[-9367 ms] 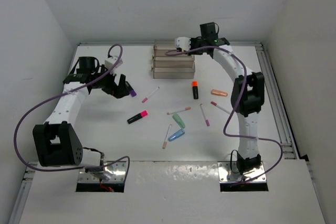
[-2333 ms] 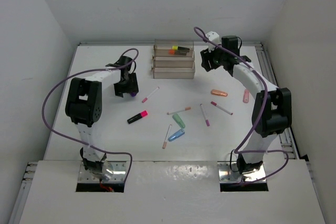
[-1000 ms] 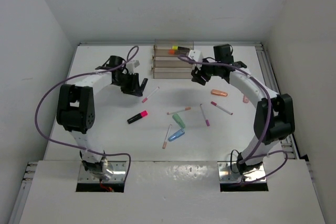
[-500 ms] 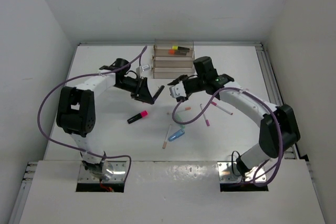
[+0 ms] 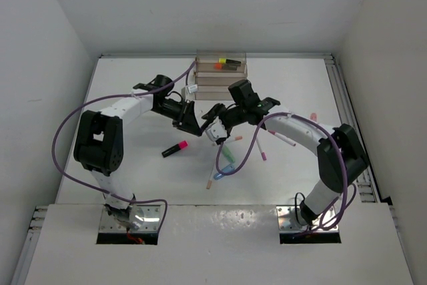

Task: Sort the stationery into containers
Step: Pick up the pen from the center of the board, then place the stationery in the storage box.

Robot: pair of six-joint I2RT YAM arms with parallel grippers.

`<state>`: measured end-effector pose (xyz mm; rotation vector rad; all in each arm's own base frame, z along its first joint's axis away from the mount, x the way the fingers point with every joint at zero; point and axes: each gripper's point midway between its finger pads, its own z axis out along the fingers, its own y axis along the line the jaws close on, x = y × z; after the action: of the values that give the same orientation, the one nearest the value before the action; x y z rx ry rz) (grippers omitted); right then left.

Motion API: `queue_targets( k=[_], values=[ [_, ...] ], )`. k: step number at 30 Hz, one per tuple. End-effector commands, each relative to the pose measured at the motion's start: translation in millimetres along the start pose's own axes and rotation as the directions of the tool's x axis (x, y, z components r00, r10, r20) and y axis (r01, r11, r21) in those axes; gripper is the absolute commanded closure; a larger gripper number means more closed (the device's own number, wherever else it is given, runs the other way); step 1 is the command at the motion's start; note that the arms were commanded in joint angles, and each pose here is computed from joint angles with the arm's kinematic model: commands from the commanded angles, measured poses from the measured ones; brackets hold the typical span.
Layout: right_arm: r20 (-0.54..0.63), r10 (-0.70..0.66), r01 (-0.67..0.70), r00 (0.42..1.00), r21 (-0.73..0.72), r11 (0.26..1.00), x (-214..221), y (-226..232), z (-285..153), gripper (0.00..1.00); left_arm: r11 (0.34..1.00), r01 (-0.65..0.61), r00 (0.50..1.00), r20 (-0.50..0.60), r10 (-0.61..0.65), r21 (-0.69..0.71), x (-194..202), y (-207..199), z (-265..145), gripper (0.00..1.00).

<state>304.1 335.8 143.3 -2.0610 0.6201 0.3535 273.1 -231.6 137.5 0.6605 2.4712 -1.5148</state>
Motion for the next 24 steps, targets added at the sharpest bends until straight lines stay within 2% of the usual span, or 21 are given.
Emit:
queue_targets(
  k=[1,6,12,15,16,17,20,21,22,23,24],
  values=[
    [0.023,-0.082,0.082,0.996,0.004,0.997,-12.6,-18.2,3.4,0.52,0.995,-0.091,0.996,0.029,0.090,0.041,-13.7,-23.1,-4.6,1.00],
    [0.012,-0.102,0.102,0.995,-0.034,0.994,-8.2,-9.6,10.5,0.59,0.997,-0.060,0.998,0.028,0.058,0.056,-17.5,-24.9,-3.1,1.00],
    [-0.019,-0.090,0.088,0.996,-0.061,0.994,0.4,-10.0,12.9,0.75,0.996,-0.073,0.997,0.034,0.071,0.052,-19.4,-25.4,-5.6,1.00],
    [-0.038,-0.090,0.088,0.995,-0.062,0.994,6.2,-11.7,10.7,0.86,0.995,-0.095,0.994,0.049,0.093,0.038,-22.5,-26.0,-9.4,0.91],
    [-0.044,-0.080,0.078,0.996,-0.043,0.996,8.2,-17.3,9.4,0.90,0.994,-0.111,0.992,0.059,0.109,0.023,-25.5,-27.4,-12.7,0.80],
    [-0.051,-0.066,0.064,0.997,-0.023,0.998,10.7,-23.9,7.7,0.97,0.994,-0.108,0.991,0.075,0.108,-0.005,-28.5,-22.4,-18.5,0.74],
    [-0.087,0.000,0.008,0.996,0.101,0.995,28.1,-57.9,-2.7,1.00,0.984,-0.103,0.978,0.165,0.128,-0.147,-49.8,-3.5,-49.6,0.52],
    [-0.103,0.024,-0.008,0.994,0.147,0.989,35.8,-70.7,-6.9,1.00,0.969,-0.102,0.970,0.194,0.147,-0.224,-57.8,6.9,-63.0,0.40],
    [-0.119,0.090,-0.066,0.989,0.196,0.978,58.5,-80.0,-8.7,1.00,0.954,-0.115,0.954,0.236,0.183,-0.278,-68.6,9.1,-79.1,0.12],
    [-0.147,0.143,-0.100,0.979,0.265,0.959,85.6,-101.2,-15.0,1.00,0.925,-0.110,0.925,0.303,0.228,-0.363,-85.1,16.1,-106.5,0.00],
    [-0.167,0.131,-0.076,0.977,0.302,0.950,89.4,-118.6,-28.1,1.00,0.910,-0.094,0.917,0.321,0.237,-0.404,-87.7,20.4,-118.3,0.00]
  ],
)
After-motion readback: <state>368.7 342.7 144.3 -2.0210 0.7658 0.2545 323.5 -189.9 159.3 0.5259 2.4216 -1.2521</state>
